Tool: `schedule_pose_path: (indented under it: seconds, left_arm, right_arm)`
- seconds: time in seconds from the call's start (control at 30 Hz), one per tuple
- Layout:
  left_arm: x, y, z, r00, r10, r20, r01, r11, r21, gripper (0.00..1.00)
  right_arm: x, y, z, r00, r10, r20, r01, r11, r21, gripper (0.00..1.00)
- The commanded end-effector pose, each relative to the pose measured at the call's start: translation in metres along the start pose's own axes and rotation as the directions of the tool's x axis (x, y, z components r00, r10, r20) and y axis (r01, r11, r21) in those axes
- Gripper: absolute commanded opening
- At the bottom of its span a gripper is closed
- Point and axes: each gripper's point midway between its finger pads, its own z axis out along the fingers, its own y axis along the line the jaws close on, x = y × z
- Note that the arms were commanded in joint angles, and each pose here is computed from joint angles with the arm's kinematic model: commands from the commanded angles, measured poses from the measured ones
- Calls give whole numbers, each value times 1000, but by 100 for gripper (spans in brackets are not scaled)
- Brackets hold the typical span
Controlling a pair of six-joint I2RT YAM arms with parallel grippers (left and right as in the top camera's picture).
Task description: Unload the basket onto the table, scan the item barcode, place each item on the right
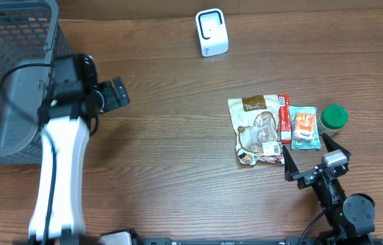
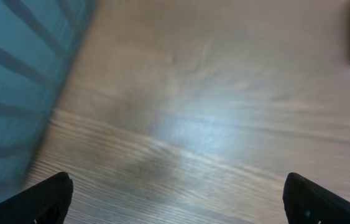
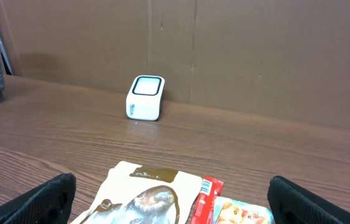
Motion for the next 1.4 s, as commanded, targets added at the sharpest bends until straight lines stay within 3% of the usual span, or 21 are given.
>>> schedule_pose_path:
  seconds: [0.0,0.2,0.43,0.73,1.0,1.1,1.27,1.37]
  left_arm:
    - [-26,-5,-71,979,17,202,-24,999,31,100]
    - [-31,-6,-176,885,-2,465,-40,996,79,100]
    - [-18,-4,-243,789,-21,614,-56,993,106,100]
    - [15,3,-230,811,-17,585,-52,994,101,100]
    - [77,19,-169,869,-5,495,-33,997,67,100]
    - [94,25,-153,854,-8,521,-28,998,61,100]
    - [90,19,-163,726,-29,687,-65,992,111,100]
    - [78,12,-189,582,-64,811,-103,983,152,100]
  right_arm:
    - [2,1,0,1000,-5,3,5,1000,-6,100]
    - [2,1,0,1000,-5,3,5,1000,-6,100]
    - [2,1,0,1000,-5,3,5,1000,-6,100]
    - [2,1,0,1000,-5,4,5,1000,-6,100]
    - [2,1,0,1000,-5,3,5,1000,-6,100]
    - [2,1,0,1000,-5,3,5,1000,-6,100]
    - [2,1,0,1000,-5,4,5,1000,-6,100]
    - [2,1,0,1000,-5,3,5,1000,-6,100]
